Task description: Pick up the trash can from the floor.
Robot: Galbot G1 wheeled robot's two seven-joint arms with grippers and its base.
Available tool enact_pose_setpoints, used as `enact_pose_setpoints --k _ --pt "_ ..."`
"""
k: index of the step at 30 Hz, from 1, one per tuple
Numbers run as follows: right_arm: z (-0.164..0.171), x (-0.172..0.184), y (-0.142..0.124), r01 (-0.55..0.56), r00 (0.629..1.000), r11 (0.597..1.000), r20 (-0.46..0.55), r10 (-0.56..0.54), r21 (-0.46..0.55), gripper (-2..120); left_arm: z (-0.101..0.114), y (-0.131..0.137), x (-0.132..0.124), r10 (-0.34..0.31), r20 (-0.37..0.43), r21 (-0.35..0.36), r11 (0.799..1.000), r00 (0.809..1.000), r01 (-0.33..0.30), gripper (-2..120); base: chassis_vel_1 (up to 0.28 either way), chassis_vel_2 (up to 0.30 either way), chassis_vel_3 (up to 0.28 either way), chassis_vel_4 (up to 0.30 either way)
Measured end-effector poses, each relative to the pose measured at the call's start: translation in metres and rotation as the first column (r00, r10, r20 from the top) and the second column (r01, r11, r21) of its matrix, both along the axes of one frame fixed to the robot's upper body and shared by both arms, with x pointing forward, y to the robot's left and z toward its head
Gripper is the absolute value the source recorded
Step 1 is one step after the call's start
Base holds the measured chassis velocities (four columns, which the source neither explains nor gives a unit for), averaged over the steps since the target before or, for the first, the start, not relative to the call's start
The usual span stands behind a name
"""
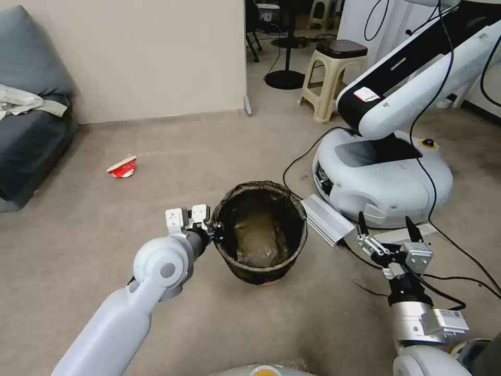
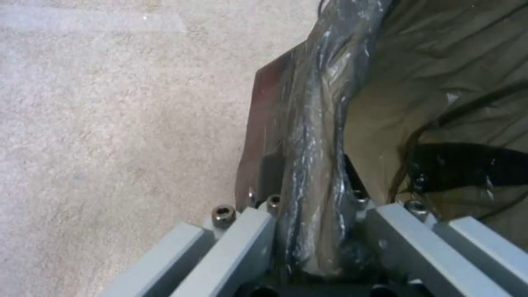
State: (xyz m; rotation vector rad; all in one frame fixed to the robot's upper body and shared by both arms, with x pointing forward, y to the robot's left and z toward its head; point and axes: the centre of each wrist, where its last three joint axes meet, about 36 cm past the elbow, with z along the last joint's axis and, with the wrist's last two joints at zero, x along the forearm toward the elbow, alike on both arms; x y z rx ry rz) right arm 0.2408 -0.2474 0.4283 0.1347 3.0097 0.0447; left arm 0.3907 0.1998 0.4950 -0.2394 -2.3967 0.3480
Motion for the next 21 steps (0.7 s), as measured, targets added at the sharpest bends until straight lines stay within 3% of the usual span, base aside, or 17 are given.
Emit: enact_pose_setpoints --k 21 --pt "-0.0009 0.0002 -0.0007 -0.001 1.000 1.000 -0.002 0.001 -0.003 100 0.0019 0.0012 -0.0028 -0.002 0.003 -0.004 1.000 1.000 0.002 1 0.000 0.000 0.000 0.000"
